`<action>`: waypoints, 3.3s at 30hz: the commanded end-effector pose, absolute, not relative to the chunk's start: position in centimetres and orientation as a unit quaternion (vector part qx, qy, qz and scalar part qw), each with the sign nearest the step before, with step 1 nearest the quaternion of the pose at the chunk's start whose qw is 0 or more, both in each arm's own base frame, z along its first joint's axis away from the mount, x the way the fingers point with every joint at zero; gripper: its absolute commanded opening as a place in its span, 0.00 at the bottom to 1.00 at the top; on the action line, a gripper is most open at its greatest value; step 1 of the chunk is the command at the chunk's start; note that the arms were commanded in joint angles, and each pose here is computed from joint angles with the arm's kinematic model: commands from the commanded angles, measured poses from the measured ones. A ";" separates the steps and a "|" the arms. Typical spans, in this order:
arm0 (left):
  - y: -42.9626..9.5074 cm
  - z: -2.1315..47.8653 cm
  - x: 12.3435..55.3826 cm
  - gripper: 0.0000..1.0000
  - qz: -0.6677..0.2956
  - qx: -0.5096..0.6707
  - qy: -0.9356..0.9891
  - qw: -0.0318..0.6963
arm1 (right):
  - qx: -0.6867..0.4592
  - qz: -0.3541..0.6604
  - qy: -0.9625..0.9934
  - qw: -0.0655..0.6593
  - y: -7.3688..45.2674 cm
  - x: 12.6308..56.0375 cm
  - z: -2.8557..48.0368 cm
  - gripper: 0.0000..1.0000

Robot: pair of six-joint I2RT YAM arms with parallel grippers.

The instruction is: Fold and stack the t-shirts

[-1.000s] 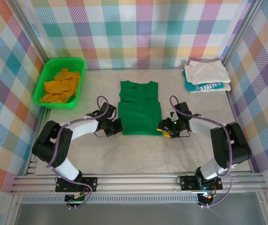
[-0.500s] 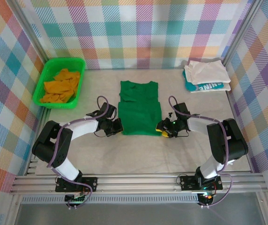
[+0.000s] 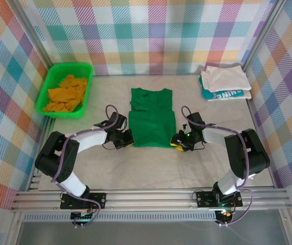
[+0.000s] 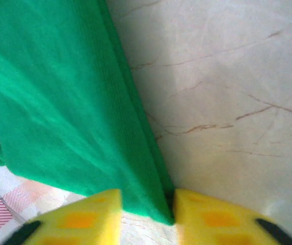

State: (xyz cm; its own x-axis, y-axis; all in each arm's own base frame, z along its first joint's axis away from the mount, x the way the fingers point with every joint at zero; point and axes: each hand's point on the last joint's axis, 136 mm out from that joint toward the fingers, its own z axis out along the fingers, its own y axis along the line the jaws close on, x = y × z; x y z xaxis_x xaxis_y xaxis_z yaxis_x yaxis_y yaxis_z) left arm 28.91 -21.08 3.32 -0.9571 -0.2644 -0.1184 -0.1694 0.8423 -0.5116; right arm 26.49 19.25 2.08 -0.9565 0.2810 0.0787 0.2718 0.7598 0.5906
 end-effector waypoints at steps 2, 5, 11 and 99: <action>-21.2 3.5 28.8 0.00 -0.257 -0.107 0.955 0.100 | 0.132 0.329 0.935 0.004 20.7 26.8 2.4 0.16; -21.1 3.9 28.8 0.00 -0.258 -0.105 0.955 0.105 | 0.130 0.329 0.935 0.017 20.6 27.1 3.3 0.06; -20.5 4.9 28.2 0.00 -0.254 -0.091 0.955 0.120 | 0.126 0.314 0.940 0.047 19.6 27.2 4.6 0.00; -26.8 5.1 42.8 0.15 -0.287 -0.078 0.917 0.267 | 0.059 0.377 0.910 0.159 22.4 46.7 6.5 0.00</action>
State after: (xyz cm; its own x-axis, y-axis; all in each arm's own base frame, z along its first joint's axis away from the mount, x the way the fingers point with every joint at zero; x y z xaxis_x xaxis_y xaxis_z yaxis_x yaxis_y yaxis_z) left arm 42.25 -26.63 6.32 -0.8581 -0.2298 -0.4593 0.0514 0.8514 -0.5220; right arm 45.46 22.15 7.15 -0.9476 0.2302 -0.2215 0.0092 0.7128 0.7013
